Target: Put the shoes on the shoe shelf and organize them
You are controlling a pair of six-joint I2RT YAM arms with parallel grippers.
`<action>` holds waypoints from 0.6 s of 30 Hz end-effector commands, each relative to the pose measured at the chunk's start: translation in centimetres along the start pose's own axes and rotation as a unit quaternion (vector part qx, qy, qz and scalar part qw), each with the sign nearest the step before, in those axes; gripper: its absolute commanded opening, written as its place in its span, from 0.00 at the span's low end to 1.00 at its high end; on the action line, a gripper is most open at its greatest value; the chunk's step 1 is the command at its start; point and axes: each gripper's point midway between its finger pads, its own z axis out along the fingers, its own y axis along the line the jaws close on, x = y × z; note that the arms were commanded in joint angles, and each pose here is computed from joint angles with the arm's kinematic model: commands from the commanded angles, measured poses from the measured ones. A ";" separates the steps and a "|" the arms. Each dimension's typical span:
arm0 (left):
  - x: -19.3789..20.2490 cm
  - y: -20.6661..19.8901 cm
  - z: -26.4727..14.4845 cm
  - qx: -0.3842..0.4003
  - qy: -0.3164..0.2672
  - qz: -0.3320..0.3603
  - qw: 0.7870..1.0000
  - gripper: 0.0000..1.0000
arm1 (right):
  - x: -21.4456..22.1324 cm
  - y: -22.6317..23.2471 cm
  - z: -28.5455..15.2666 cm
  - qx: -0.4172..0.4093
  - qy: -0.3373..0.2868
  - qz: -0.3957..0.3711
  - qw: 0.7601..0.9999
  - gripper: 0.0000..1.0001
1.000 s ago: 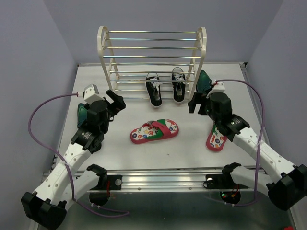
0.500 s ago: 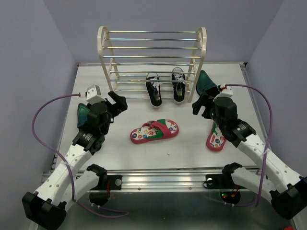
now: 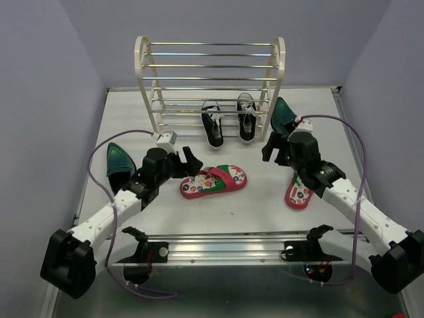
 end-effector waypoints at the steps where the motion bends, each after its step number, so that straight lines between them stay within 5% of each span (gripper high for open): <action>1: 3.6 -0.2 0.7 0.030 0.053 -0.010 0.998 0.99 | -1.8 1.1 -0.6 -0.021 -0.017 -0.009 1.000 1.00; 8: 5.0 4.8 0.9 -0.110 0.048 -0.050 0.992 0.99 | -0.7 0.9 -0.6 -0.027 -0.004 -0.021 0.999 1.00; 18: 7.6 4.7 1.9 -0.070 0.075 -0.032 0.994 0.99 | 0.0 1.0 -1.0 -0.041 0.001 -0.022 0.999 1.00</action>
